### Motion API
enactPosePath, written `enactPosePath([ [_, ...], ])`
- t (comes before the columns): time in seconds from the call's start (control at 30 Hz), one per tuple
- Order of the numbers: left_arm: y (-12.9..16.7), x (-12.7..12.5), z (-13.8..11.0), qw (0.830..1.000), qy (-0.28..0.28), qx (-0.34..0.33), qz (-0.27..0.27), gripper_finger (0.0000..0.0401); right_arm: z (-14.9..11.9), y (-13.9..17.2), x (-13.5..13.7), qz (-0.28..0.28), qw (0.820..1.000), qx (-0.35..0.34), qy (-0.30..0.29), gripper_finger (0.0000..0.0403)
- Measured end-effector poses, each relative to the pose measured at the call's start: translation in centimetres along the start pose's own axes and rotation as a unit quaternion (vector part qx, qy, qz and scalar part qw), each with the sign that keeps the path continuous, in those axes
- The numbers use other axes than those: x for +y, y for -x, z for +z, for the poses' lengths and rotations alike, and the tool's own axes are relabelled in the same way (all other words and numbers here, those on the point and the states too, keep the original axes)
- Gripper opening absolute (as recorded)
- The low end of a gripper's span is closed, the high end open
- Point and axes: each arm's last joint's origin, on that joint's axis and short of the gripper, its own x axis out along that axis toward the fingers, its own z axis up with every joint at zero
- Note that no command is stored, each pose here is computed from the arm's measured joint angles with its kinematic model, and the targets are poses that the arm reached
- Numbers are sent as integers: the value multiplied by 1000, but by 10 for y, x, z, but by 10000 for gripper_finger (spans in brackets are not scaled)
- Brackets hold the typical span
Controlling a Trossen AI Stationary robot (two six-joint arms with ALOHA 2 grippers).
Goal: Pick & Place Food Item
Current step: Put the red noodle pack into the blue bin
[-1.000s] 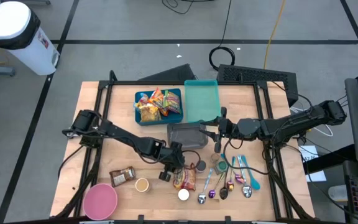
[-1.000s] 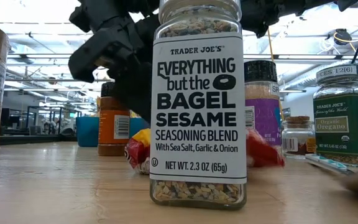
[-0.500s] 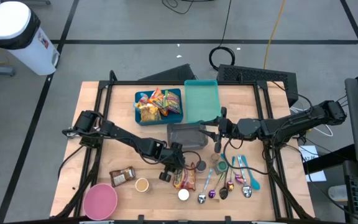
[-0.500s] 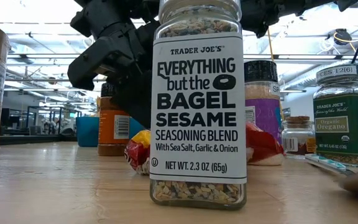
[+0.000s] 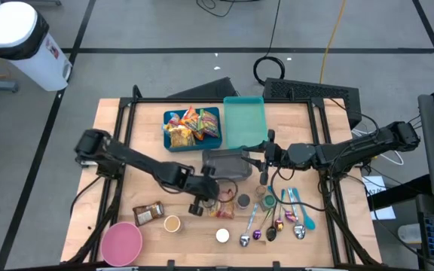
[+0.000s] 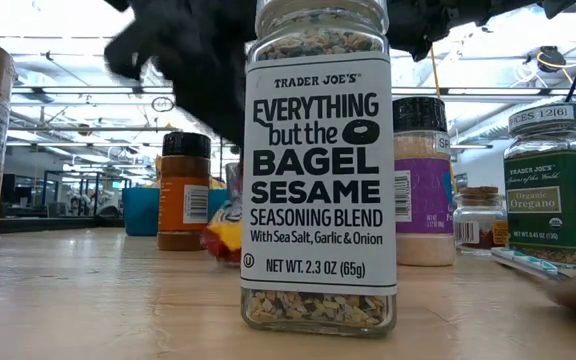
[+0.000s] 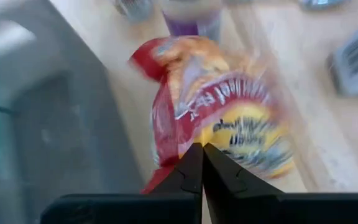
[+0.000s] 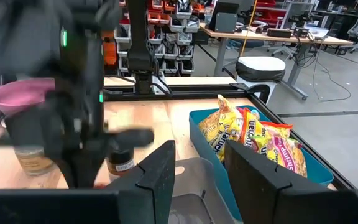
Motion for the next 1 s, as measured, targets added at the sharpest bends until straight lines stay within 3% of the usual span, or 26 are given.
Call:
enactPosePath([
  [0.3,108,10,18,989,-41,-131,53,4,-2,0,0,-1,1000,10,-9,130],
  [0.5,163,39,12,964,-58,-164,202,3,-5,0,0,-1,1000,25,0,130],
  [0.73,168,86,-1,951,-19,-130,281,2,-4,0,0,-2,1000,21,9,130],
  [0.87,153,112,-8,945,49,-106,305,3,-4,0,0,-3,1000,19,8,130],
  [1.0,137,132,-15,930,115,-78,341,2,-4,0,0,-3,1000,19,8,130],
])
